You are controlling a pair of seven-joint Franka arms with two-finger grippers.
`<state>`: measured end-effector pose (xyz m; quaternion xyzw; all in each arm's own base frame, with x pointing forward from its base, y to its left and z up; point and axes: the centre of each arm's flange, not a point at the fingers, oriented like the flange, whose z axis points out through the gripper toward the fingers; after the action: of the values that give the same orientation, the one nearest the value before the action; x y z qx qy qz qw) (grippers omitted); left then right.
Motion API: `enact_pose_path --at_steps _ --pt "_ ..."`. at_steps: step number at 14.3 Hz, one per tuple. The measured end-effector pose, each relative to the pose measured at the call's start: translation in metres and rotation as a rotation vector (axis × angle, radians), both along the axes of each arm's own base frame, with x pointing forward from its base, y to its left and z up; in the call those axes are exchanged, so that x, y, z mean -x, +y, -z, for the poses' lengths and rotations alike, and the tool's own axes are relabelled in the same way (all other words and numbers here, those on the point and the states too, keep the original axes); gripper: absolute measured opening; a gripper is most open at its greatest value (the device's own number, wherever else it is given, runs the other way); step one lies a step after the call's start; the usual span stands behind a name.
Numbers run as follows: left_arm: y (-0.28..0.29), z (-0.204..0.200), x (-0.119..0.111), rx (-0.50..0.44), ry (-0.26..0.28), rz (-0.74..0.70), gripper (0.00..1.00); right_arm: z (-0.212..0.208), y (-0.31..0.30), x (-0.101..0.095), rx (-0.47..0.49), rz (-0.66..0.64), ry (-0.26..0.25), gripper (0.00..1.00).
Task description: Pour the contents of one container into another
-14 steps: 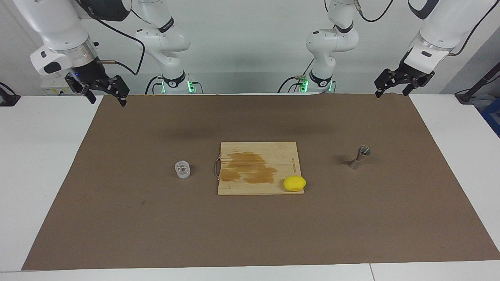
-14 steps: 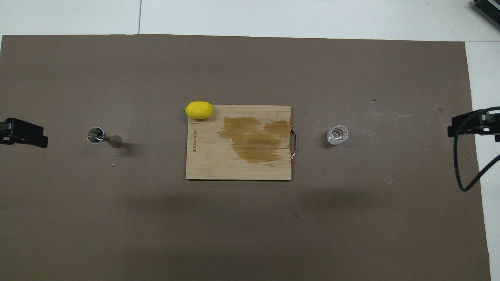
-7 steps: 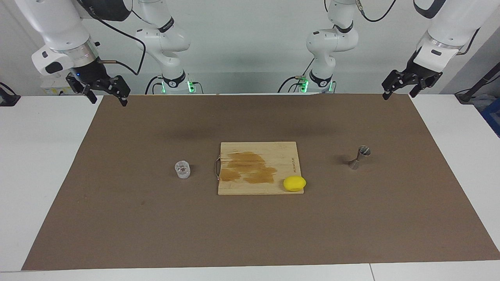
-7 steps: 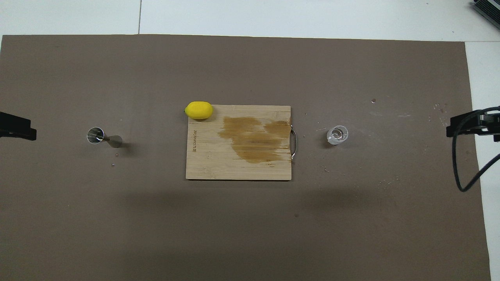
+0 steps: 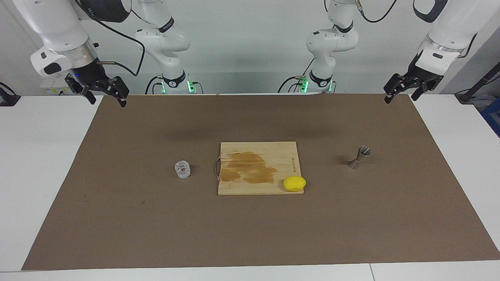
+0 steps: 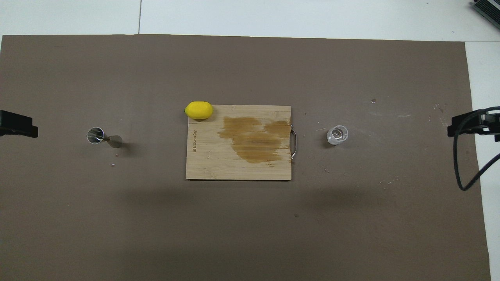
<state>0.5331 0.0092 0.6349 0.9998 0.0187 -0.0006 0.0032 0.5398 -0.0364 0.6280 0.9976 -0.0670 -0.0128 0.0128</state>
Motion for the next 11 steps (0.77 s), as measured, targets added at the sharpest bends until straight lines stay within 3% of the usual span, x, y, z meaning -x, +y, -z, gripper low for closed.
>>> enact_pose_path --at_steps 11 --pt "-0.0027 -0.0033 0.0009 -0.001 -0.014 0.005 1.00 0.0007 0.0042 0.0000 0.001 0.031 -0.002 1.00"
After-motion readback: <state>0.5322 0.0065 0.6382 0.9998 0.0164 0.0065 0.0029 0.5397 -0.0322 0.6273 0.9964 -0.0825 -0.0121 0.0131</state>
